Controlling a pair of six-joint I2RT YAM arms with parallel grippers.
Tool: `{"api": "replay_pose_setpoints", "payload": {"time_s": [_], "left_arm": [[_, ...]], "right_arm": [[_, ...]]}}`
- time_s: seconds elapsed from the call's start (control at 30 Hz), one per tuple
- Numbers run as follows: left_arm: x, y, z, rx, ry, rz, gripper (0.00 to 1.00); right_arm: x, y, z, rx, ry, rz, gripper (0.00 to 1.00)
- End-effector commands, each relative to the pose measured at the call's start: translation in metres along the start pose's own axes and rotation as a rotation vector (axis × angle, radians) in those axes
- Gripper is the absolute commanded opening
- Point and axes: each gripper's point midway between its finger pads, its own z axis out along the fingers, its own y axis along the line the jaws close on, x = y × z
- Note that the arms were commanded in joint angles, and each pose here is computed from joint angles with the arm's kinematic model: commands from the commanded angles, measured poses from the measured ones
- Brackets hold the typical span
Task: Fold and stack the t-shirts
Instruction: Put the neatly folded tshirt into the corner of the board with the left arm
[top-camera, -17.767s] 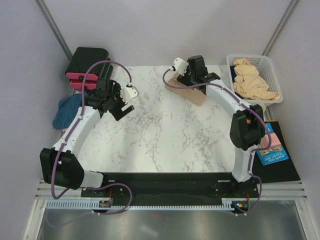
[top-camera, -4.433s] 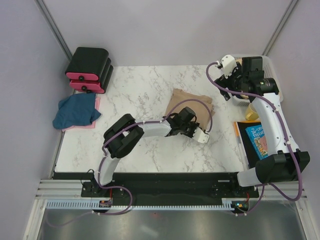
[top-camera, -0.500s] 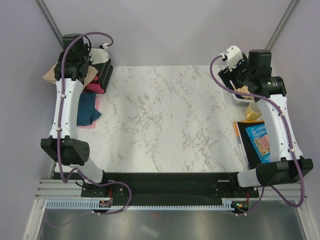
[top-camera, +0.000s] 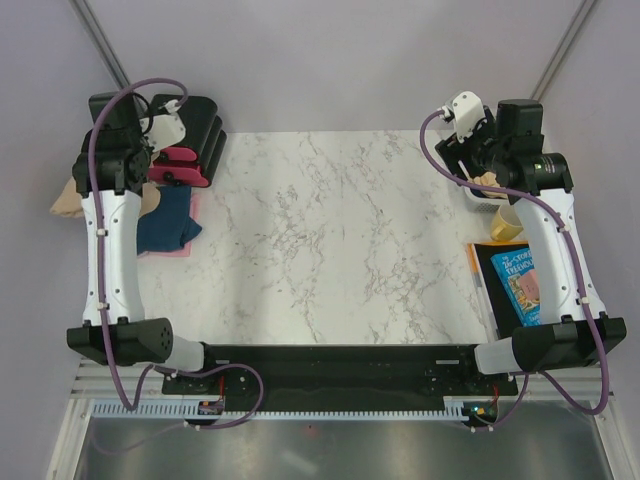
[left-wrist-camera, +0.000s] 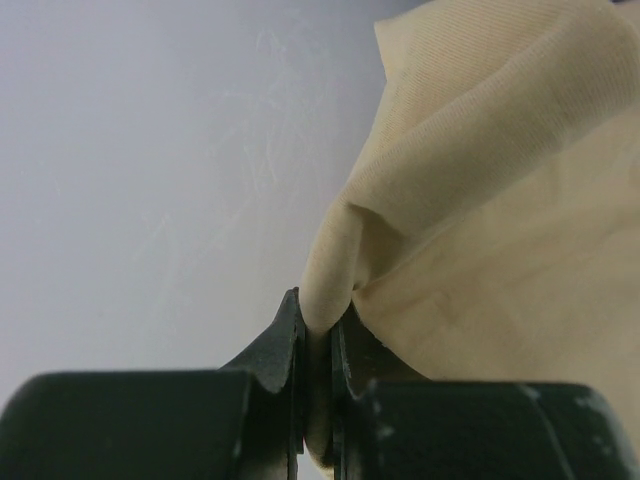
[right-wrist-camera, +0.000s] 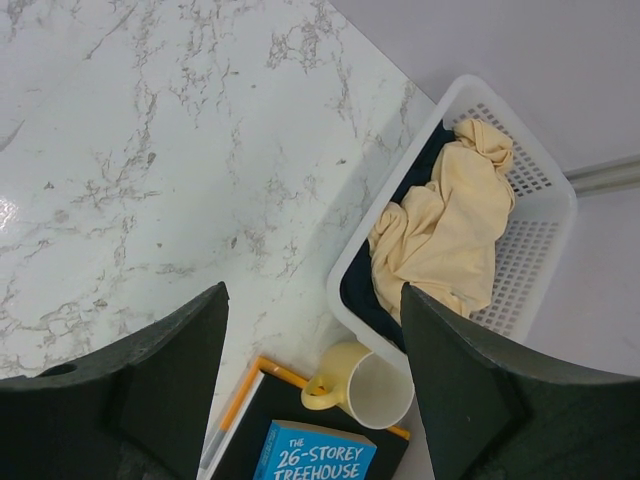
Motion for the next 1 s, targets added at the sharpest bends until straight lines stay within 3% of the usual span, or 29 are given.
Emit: {"api": "replay_pose_setpoints", "payload": {"time_s": [0.0, 0.37, 0.87, 0.97], "left_arm": [[0.038, 0.013, -0.022, -0.071, 0.079, -0.12, 0.02], [0.043, -0.016, 0.031, -0.06, 0.113, -0.227, 0.02], [0.053, 0.02, 0.053, -0.284, 0.176, -0.218, 0.02], [0.053, 0.008, 0.062, -0.311, 0.179, -0.219, 0.02]], "right_arm": [[-0.016, 0.0, -0.007, 0.003, -0.064, 0.009, 0.77], [-0.015, 0.006, -0.008, -0.012, -0.068, 0.014, 0.77], [-0.007, 0.009, -0.007, -0.012, -0.048, 0.024, 0.77], [-0.006, 0.009, -0.007, -0.012, -0.045, 0.024, 0.77]]}}
